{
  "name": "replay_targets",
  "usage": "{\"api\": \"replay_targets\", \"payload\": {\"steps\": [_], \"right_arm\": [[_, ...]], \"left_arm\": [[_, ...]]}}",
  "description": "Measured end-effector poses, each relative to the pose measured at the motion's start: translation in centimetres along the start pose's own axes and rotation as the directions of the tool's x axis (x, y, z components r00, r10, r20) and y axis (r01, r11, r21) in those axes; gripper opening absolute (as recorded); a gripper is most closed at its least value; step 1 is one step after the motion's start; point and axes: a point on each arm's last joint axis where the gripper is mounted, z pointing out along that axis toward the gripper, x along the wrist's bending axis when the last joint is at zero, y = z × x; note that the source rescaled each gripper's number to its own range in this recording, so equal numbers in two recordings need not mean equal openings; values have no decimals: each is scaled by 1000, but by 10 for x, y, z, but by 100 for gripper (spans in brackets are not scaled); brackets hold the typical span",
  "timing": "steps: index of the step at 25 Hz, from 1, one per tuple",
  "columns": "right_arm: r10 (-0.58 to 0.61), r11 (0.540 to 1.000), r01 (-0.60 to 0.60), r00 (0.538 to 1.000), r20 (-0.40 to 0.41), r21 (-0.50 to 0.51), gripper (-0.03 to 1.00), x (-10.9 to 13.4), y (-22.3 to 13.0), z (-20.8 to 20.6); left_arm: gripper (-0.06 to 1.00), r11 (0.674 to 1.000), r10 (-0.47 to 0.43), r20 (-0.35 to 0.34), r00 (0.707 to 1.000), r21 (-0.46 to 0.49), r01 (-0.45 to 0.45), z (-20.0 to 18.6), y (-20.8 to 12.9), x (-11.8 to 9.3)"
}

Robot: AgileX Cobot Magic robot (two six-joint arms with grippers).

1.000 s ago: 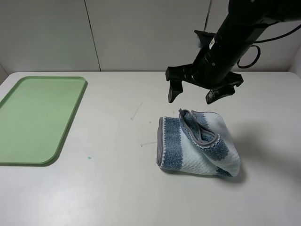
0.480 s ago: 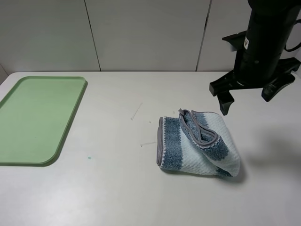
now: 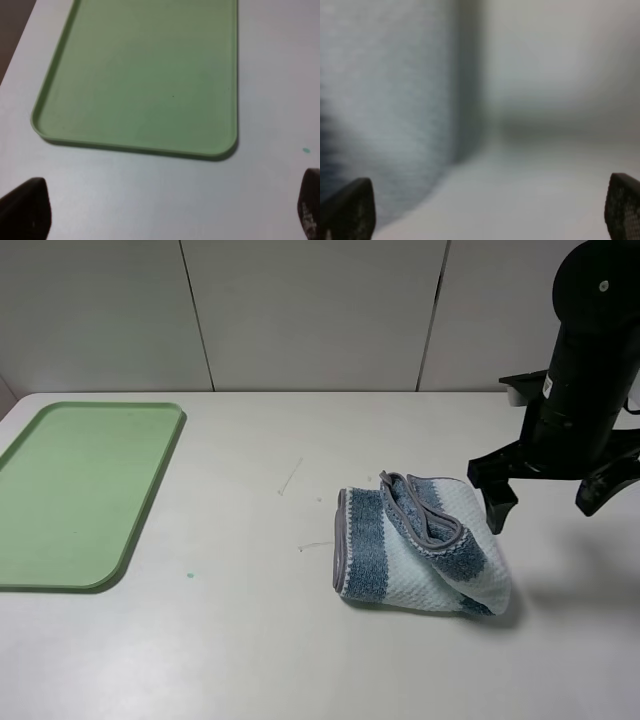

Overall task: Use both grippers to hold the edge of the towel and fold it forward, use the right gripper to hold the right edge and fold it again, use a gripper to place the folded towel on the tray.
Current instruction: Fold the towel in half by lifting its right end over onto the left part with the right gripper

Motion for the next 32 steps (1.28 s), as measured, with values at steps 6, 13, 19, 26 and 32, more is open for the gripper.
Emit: {"api": "replay_targets", "payload": {"steps": [6,13,19,26,32], "right_arm": [[-66,996,56,986,-155,-69,100,46,-6,-3],[-121,990,104,971,-206,-92,100,89,-8,16],[-128,988,100,955,-269,-114,100,115,-9,29],[-148,982,102,937,-315,-157,100,136,-13,34],[-162,981,114,927,-338,-158,100,141,-9,44]], "left_arm": [[99,1000,0,0,1000,0,0,0,0,0],[99,1000,0,0,1000,0,0,0,0,0],[99,1000,0,0,1000,0,0,0,0,0],[99,1000,0,0,1000,0,0,0,0,0],[99,1000,0,0,1000,0,0,0,0,0]]}}
